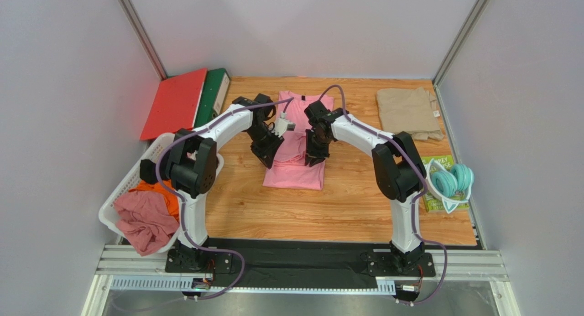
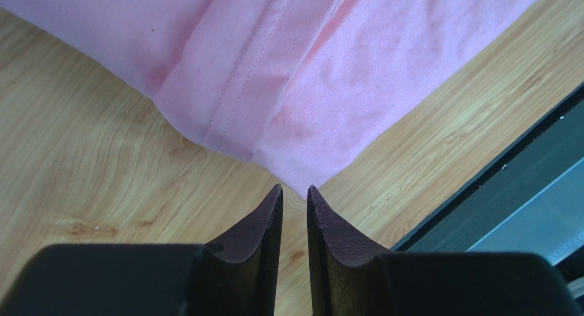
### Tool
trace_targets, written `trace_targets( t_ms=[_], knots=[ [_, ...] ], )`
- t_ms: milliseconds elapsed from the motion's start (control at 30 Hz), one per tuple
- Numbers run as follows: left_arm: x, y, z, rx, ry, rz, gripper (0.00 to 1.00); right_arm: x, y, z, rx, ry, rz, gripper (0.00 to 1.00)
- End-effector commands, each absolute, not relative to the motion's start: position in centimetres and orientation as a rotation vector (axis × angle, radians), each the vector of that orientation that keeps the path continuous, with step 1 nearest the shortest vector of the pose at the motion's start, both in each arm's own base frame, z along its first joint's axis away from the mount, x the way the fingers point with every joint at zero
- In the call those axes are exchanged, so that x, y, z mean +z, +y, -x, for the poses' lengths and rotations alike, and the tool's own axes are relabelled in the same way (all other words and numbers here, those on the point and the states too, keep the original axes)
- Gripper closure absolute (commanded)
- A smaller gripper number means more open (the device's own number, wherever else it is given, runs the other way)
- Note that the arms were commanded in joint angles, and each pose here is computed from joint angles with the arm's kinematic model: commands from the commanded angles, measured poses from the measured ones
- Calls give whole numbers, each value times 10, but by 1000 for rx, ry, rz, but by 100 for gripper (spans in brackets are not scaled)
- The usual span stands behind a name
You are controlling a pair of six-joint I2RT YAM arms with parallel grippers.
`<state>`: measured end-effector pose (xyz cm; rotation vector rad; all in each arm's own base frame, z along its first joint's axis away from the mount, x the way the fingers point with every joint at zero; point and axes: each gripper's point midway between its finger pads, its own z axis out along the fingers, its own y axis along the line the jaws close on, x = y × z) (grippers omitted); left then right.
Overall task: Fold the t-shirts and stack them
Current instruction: Fold the folded rectangular tshirt in 1/3 of the way
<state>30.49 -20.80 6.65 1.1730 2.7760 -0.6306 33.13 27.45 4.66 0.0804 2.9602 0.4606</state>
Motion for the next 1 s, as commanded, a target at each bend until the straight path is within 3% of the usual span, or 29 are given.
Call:
trace_targets(
  t_ms=[0,500,967],
  knots=[
    [67,-217,-311,-660,2746,-1134,74,54,281,-351,487,2900,-91,77],
    [37,-222,-323,-649,2808,-1066,75,46,268,-366,481,2899,-135,80],
    [66,-231,-368,-561,2716,-1022,76,65,263,-407,504,2850,-146,82]
  ],
)
